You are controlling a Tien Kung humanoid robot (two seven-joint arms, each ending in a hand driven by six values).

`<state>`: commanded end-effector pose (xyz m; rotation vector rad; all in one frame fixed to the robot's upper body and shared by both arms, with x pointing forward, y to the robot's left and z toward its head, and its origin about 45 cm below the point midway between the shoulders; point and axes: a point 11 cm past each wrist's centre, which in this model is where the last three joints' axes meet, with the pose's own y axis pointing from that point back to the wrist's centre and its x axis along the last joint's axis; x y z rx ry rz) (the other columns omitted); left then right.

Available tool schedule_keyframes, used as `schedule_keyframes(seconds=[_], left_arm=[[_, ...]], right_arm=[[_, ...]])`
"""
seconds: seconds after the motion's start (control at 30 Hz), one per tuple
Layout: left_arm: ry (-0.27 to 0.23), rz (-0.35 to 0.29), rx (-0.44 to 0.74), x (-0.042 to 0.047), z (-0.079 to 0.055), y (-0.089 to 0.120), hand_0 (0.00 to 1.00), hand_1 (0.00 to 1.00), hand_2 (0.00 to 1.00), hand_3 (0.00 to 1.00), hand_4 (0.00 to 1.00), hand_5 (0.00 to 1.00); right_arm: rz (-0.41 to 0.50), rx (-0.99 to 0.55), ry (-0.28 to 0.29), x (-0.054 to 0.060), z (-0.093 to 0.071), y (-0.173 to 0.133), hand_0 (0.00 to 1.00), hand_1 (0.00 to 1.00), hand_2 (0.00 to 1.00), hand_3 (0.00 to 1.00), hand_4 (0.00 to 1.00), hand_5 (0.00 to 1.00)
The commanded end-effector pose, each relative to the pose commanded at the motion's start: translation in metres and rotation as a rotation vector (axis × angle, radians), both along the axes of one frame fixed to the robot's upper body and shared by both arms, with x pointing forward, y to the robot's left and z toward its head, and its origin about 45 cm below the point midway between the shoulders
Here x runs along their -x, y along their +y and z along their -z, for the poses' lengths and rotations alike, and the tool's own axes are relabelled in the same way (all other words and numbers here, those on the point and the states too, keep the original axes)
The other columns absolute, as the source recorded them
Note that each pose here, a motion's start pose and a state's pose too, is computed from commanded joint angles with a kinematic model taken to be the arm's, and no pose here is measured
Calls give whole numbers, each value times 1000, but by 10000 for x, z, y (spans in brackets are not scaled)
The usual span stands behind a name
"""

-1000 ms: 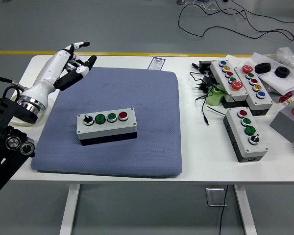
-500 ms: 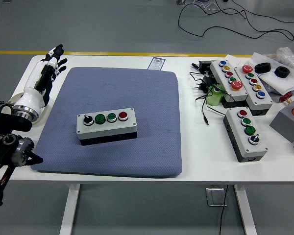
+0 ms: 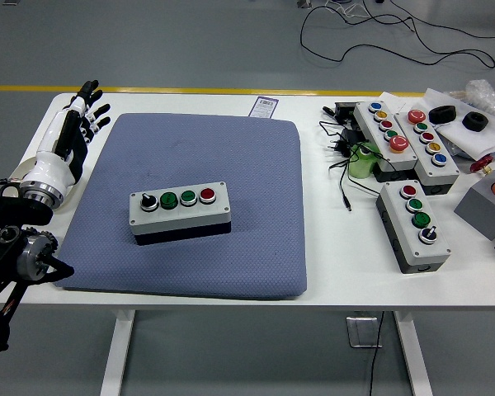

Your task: Pick up the button,place it on the desk,press the button,press the button

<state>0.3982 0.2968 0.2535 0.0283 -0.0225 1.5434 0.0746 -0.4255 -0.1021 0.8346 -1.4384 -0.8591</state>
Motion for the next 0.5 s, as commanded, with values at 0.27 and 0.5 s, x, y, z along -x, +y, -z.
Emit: schedule_keyframes(seconds=[0.27,0.5], left_arm=[[4,14,-9,27,28,-66,901,930,995,996,633,998],[14,-11,-20,35,61,-40,907,936,998,998,631,998]], right_arm=[[3,-1,3,13,4,5,653,649,681,598,438,317],[6,-2,6,28,9,13,653,649,681,597,439,318]])
